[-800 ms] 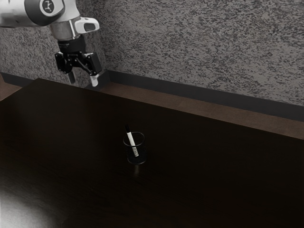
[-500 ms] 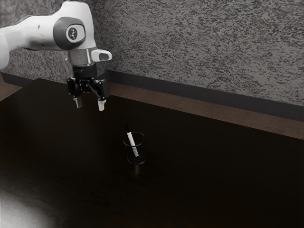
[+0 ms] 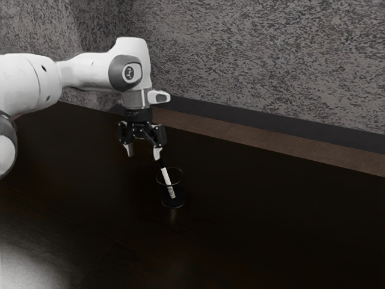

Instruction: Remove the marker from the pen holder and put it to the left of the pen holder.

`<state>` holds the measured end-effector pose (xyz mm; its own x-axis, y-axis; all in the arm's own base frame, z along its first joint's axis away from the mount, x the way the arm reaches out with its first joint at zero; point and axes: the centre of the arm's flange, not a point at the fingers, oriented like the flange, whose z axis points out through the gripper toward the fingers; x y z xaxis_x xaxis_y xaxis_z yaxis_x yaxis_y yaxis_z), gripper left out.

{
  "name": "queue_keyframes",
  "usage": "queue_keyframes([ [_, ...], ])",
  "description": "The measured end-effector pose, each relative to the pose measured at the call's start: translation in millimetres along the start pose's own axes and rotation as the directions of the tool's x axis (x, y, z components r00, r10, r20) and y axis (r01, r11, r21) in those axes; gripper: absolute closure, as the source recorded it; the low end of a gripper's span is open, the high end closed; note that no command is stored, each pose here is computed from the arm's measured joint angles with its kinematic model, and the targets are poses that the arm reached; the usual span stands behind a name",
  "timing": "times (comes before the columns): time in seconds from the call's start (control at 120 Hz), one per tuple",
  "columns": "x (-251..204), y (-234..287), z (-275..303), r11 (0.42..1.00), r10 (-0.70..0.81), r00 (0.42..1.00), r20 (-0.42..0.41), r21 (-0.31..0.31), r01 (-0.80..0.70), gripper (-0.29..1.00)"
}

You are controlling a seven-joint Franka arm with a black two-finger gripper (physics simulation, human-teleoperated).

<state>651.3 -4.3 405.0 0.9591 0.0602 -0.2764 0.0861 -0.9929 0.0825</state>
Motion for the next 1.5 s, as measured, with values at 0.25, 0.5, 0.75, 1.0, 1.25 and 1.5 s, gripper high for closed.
queue_keyframes([
  [0.25,35.1,6.9,44.1,1.0,0.007,1.0,0.001,0.002,-0.007,0.0],
  [0.5,57.0,8.4,49.0,1.0,0.006,0.999,-0.045,-0.011,-0.006,0.22],
  [0.75,59.6,14.7,44.3,0.999,0.006,0.998,-0.065,-0.037,-0.009,0.47],
  [1.0,59.8,18.8,43.0,0.998,0.006,0.998,-0.069,-0.054,-0.01,0.59],
  [1.25,58.3,24.2,41.2,0.998,0.01,0.998,-0.069,-0.057,-0.014,0.72],
  [1.5,30.1,38.6,-12.6,0.999,0.031,0.993,-0.112,-0.04,-0.036,0.77],
])
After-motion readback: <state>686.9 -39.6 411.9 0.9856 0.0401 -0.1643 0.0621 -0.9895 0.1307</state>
